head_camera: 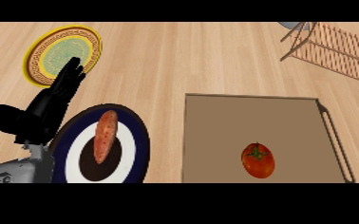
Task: Pick the pear from the tray and place it in the tiered shelf
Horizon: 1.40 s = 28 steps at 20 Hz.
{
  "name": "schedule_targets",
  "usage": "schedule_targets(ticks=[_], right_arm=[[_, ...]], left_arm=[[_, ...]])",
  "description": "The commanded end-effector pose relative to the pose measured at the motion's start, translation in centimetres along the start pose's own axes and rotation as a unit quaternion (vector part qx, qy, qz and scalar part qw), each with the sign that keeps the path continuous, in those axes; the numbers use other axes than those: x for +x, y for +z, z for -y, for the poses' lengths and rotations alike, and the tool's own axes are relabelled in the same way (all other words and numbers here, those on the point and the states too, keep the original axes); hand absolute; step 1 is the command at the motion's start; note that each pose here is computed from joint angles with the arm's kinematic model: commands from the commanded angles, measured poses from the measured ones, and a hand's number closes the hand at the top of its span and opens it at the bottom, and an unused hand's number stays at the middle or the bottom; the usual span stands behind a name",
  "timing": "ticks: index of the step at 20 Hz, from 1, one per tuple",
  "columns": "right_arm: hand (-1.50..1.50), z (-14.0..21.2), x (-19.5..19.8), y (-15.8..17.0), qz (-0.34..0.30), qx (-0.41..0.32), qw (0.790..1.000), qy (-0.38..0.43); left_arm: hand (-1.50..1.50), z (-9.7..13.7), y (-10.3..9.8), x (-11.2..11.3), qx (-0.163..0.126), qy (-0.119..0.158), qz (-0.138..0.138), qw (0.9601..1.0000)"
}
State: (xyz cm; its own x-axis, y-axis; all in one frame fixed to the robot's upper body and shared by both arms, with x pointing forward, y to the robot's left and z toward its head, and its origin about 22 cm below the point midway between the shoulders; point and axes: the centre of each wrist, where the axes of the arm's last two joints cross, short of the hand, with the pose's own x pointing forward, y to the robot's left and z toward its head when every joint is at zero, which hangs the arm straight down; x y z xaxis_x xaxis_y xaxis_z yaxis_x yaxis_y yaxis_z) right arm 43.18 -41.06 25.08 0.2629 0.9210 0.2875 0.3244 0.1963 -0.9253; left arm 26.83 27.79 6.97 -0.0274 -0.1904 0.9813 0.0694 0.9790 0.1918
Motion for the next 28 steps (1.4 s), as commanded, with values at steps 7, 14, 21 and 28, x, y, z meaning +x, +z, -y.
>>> schedule_targets(ticks=[7, 14, 21, 28], right_arm=[[1.5, -0.3, -6.4, 1.6, -0.146, -0.031, 0.965, 0.214], [-1.5, 2.1, -6.2, 1.0, -0.216, 0.005, 0.952, 0.215], [-1.5, 6.5, -1.4, -0.6, -0.192, -0.101, 0.974, 0.068], [-1.5, 13.3, -1.1, -0.4, -0.227, -0.193, 0.951, -0.088]], left_arm=[[0.0, 0.2, 0.4, 0.1, 0.008, -0.001, 0.006, 0.9999], [0.0, 1.3, 1.4, -0.8, -0.001, 0.007, -0.006, 1.0], [0.0, 0.6, 0.6, -1.1, 0.003, 0.005, 0.001, 1.0], [0.0, 1.6, 1.3, -1.0, 0.003, -0.002, -0.005, 1.0]])
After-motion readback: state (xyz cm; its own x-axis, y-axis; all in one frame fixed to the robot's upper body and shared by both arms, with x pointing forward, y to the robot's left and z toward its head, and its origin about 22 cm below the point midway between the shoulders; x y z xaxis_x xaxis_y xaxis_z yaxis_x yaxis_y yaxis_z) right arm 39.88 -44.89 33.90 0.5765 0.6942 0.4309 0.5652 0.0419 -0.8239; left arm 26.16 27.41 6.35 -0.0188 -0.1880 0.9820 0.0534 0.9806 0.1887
